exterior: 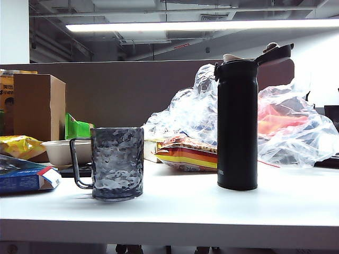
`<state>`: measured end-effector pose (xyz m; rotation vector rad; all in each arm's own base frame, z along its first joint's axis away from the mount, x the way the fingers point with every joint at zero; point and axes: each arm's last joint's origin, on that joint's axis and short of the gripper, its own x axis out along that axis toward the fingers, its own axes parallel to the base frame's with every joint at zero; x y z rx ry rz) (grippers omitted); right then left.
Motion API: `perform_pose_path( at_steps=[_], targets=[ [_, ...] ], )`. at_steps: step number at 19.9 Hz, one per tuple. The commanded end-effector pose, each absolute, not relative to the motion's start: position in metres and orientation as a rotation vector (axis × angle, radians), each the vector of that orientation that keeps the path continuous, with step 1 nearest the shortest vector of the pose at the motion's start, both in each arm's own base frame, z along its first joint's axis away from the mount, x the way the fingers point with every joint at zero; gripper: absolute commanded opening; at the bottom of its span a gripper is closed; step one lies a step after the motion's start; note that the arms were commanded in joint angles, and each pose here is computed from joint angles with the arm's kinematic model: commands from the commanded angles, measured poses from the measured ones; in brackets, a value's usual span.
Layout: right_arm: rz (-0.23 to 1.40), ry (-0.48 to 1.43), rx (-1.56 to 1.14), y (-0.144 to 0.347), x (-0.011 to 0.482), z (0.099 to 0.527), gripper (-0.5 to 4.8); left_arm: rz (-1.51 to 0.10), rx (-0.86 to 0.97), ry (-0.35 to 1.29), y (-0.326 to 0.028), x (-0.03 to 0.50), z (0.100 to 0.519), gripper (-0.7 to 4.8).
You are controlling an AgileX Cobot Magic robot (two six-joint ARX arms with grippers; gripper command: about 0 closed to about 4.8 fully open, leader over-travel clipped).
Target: Pick up the black thermos, pour some water into the cup, then place the black thermos back on the table.
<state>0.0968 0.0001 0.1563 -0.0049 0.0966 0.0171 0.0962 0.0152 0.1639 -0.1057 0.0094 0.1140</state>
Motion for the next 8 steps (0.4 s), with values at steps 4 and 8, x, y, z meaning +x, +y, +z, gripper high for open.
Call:
perform_pose_path(
  at_steps=[4,8],
  targets=[
    [0.018,0.081,-0.008,0.0002,0.0971,0.1571,0.22,0.1,-0.099,0.003,0.0142,0.0962,0.1653,0.04],
    [0.018,0.082,-0.008,0.0002,0.0971,0.157,0.22,0.063,-0.099,0.005,0.0107,0.0967,0.1653,0.04]
  ],
)
